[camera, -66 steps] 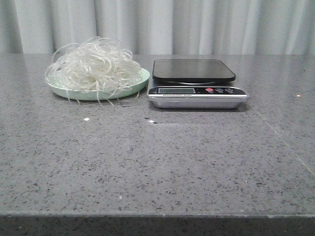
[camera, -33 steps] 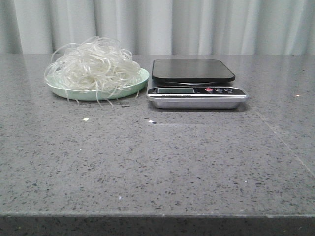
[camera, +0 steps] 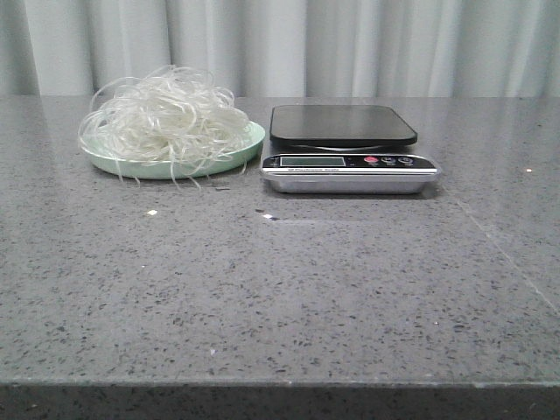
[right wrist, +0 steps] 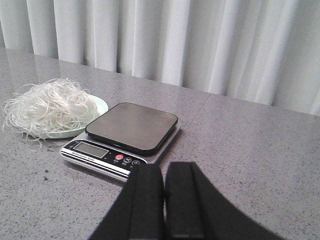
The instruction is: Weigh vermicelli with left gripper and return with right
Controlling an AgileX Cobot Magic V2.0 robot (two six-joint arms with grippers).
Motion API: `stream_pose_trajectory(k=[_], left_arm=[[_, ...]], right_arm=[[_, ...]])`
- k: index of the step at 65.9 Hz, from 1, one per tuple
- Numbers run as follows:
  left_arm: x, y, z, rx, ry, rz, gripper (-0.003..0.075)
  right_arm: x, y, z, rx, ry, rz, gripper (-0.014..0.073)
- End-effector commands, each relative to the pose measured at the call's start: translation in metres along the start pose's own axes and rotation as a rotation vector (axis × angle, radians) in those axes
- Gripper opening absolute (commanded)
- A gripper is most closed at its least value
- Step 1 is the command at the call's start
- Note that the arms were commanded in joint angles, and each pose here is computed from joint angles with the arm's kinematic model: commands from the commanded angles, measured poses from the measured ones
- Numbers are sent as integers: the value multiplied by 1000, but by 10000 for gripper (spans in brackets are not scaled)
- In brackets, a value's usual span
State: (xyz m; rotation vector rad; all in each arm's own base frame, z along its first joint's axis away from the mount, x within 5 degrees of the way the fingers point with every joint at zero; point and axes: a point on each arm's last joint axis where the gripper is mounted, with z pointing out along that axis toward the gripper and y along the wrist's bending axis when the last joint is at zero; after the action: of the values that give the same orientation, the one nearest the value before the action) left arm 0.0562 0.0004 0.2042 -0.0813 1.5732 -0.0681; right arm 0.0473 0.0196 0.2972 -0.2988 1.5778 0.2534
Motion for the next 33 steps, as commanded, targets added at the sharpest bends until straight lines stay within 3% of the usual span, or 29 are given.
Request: stream_pose_trajectory(k=[1, 11, 18, 33], left_arm=[[-5, 0, -2, 8, -88, -13, 127], [-5, 0, -2, 8, -88, -13, 127], [-5, 0, -2, 8, -88, -13, 127], [-5, 0, -2, 8, -88, -13, 127]], right_arm=[[-14, -1, -1, 11, -89, -5, 181], [-12, -2, 0, 20, -83, -10, 181], [-5, -8, 3, 121, -94, -104, 181], [24, -16, 4, 272, -194, -102, 181]])
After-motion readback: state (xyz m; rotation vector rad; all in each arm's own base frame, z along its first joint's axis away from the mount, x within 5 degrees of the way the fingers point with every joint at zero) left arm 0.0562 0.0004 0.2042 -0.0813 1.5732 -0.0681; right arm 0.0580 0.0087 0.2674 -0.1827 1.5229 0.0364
